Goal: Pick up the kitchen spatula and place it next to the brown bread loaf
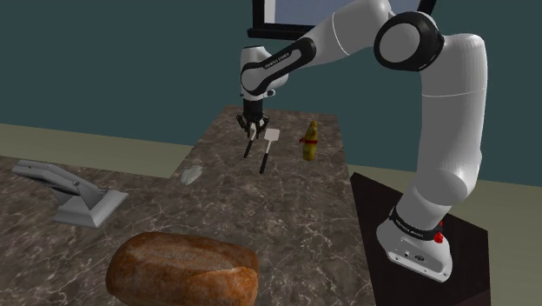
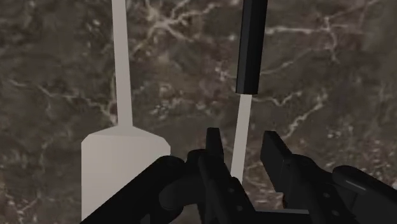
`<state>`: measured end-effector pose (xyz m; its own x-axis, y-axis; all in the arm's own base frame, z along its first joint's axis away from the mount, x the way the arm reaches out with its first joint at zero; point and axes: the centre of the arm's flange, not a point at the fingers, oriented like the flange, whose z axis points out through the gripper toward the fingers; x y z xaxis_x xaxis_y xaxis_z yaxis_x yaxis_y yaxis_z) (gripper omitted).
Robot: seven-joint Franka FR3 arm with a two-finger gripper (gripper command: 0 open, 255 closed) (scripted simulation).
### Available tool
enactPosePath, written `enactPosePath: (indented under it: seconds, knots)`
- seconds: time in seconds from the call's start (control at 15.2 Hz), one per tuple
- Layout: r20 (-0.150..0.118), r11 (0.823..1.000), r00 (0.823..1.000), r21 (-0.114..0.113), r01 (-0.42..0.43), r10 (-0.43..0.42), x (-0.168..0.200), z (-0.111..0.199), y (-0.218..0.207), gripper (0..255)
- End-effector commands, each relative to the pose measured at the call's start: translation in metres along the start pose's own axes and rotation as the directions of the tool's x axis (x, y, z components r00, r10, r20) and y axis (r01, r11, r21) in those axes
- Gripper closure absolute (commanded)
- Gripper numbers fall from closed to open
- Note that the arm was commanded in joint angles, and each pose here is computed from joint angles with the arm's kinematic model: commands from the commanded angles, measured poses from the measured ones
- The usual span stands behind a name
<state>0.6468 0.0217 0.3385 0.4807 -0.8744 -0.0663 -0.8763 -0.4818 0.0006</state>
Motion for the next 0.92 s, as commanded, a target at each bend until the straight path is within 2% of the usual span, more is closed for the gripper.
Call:
enactPosePath:
  seconds: [0.0,0.46,0.86]
  knots:
    - [0.0,1.0,1.0,0.0,0.0,0.0,0.0,0.0,0.0,255]
    - [0.0,1.0,1.0,0.0,0.0,0.0,0.0,0.0,0.0,255]
    - [0.0,1.0,1.0,0.0,0.0,0.0,-0.002,-0.032,0.0,255]
